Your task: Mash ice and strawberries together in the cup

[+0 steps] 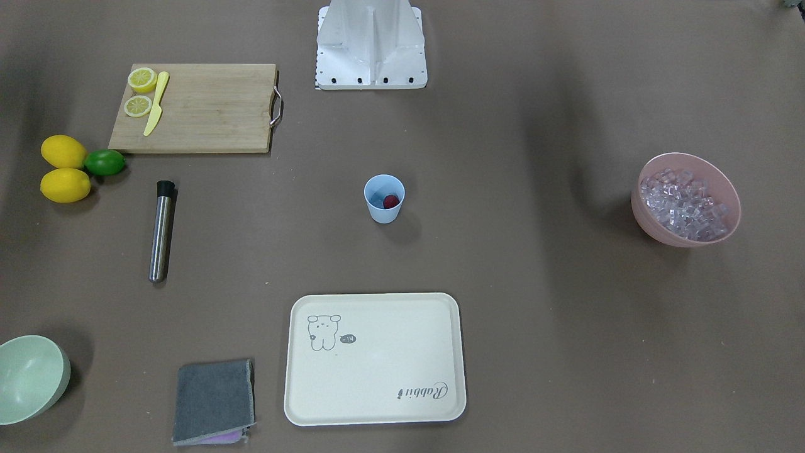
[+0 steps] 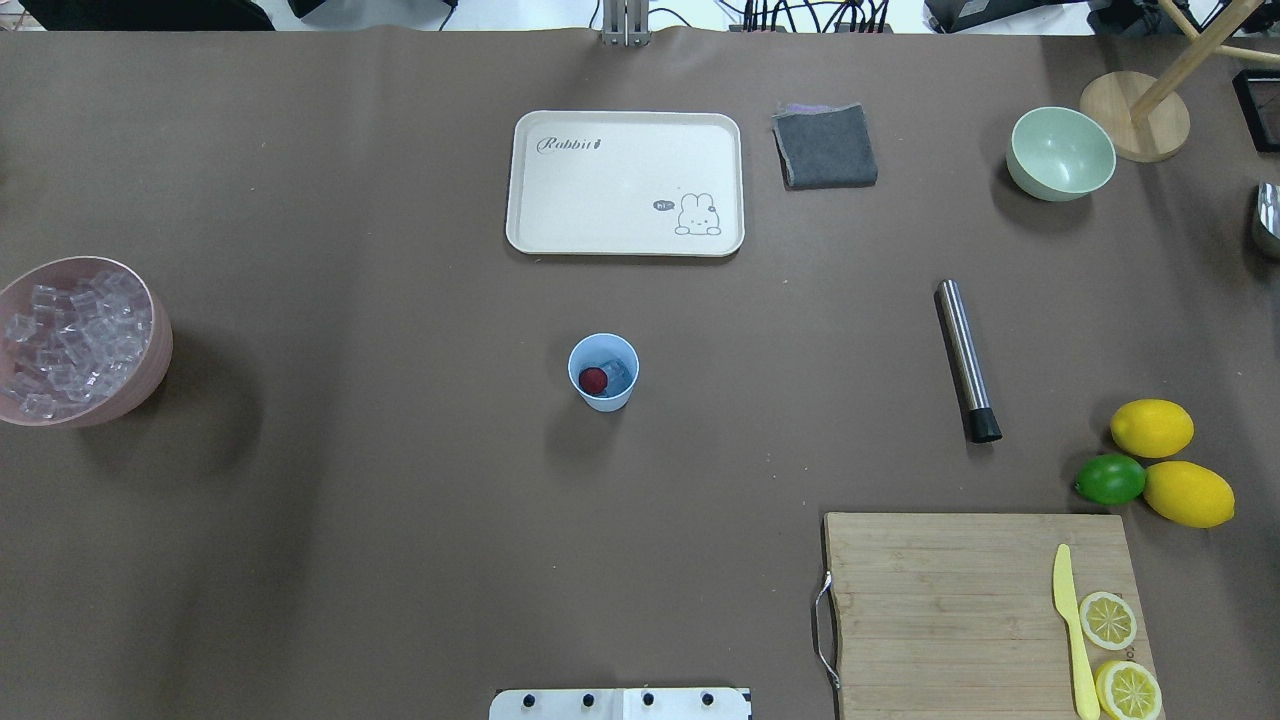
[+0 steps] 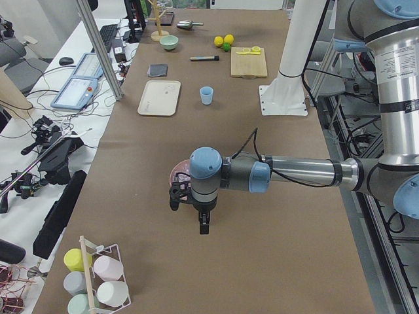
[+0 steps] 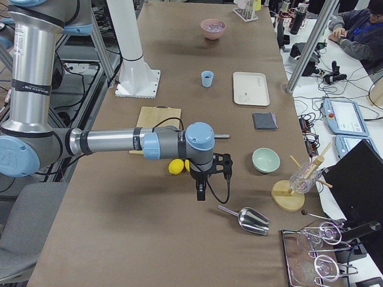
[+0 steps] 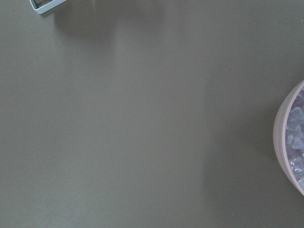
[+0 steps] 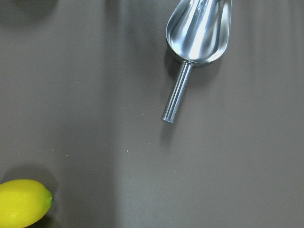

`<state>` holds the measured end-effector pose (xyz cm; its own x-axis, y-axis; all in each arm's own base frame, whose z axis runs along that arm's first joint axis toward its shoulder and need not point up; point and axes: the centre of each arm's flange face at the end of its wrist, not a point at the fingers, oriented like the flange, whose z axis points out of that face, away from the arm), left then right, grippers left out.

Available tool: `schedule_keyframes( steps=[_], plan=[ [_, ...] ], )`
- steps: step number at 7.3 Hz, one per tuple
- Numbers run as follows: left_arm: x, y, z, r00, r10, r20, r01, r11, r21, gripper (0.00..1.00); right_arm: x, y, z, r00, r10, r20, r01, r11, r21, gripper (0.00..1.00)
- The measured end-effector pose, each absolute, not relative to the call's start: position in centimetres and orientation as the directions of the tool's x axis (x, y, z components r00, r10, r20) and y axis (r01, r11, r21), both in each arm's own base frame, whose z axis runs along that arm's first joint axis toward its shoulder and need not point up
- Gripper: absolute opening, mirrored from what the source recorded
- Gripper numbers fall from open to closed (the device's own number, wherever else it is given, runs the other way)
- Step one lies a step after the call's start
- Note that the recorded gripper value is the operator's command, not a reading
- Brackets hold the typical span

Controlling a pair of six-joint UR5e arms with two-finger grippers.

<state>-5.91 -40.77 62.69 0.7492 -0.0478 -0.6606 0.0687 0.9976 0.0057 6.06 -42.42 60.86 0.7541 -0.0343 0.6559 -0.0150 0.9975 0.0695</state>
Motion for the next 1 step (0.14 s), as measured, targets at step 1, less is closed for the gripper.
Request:
schedule_keyframes(
  steps=[1],
  plan=[
    [-5.91, -40.77, 62.72, 0.749, -0.048, -0.661, 0.069, 0.998, 0.005, 0.98, 6.06, -42.42, 60.83, 0.754, -0.035, 0.656, -0.015, 0.997, 0.070, 1.00]
  ],
)
